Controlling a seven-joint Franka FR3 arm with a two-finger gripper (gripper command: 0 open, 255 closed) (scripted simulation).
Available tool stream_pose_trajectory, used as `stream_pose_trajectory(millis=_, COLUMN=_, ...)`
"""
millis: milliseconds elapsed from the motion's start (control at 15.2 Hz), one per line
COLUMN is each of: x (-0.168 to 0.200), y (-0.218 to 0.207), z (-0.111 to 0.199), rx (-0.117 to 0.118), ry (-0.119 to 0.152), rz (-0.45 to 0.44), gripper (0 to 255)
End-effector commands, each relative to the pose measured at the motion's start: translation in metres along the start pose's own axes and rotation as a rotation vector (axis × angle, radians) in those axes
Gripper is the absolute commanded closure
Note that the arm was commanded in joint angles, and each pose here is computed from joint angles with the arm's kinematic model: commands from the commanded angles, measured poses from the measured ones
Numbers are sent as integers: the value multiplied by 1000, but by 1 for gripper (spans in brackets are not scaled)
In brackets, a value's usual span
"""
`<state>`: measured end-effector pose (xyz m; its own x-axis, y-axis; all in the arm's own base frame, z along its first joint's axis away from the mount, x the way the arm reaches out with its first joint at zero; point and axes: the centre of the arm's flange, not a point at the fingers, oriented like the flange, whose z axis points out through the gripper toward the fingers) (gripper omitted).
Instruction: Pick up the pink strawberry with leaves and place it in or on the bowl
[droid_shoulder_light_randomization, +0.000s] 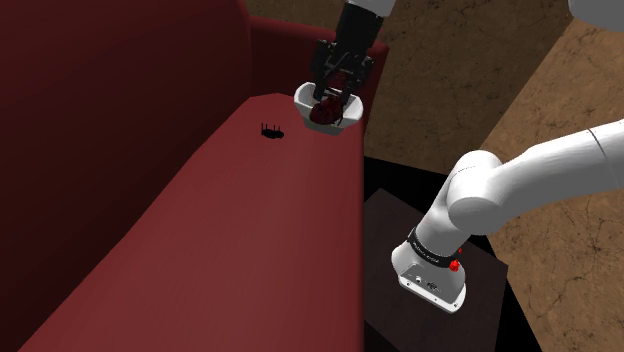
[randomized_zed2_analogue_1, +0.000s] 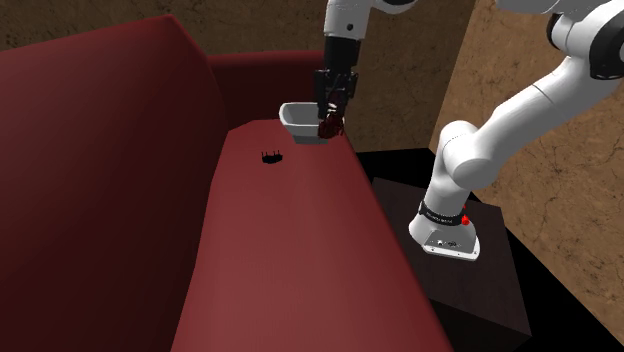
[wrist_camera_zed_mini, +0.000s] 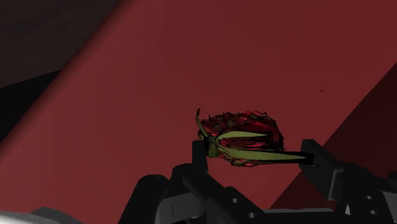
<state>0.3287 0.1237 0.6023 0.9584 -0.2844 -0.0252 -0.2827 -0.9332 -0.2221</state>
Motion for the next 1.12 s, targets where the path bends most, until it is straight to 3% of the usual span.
stream_pose_trajectory(millis=0, x=14, y=20, z=-6, rx=0, ry=0, rz=-1, gripper=255)
stream_pose_trajectory(millis=1056, x=143, y=181, z=-50, rx=0, ry=0, rz=-1, gripper=255)
